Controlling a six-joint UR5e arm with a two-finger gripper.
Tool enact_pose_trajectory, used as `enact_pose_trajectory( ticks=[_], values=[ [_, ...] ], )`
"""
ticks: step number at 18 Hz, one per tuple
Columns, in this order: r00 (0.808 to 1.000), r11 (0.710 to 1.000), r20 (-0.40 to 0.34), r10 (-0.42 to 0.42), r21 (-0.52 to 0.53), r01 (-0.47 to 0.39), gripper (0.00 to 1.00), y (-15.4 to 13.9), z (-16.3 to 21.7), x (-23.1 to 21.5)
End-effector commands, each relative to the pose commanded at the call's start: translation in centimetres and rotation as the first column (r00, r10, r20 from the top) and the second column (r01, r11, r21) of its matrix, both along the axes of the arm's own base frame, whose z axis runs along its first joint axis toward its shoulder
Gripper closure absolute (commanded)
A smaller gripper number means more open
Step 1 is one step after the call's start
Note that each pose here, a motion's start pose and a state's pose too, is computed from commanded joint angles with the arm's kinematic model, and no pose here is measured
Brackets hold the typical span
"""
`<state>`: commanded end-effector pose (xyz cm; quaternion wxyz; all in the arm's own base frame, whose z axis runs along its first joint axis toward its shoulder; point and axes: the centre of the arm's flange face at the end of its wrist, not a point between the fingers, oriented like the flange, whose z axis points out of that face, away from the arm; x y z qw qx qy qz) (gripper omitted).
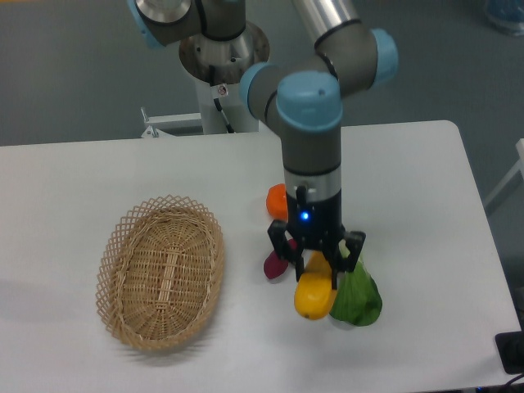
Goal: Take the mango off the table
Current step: 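Lift the grasped yellow mango up off the table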
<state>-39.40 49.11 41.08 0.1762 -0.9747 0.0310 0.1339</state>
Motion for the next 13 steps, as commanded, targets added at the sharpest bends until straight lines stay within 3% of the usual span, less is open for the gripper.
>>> enact_pose_trajectory(
  ticks=[3,13],
  values=[
    [0.998,0.996,0.018,-0.065,-0.063,0.066,0.48,-1.7,0.3,0.0],
    [0.998,0.995,0.015,-0.068,-0.076,0.069,0.48,-2.9,0.6,-0.9]
  ],
)
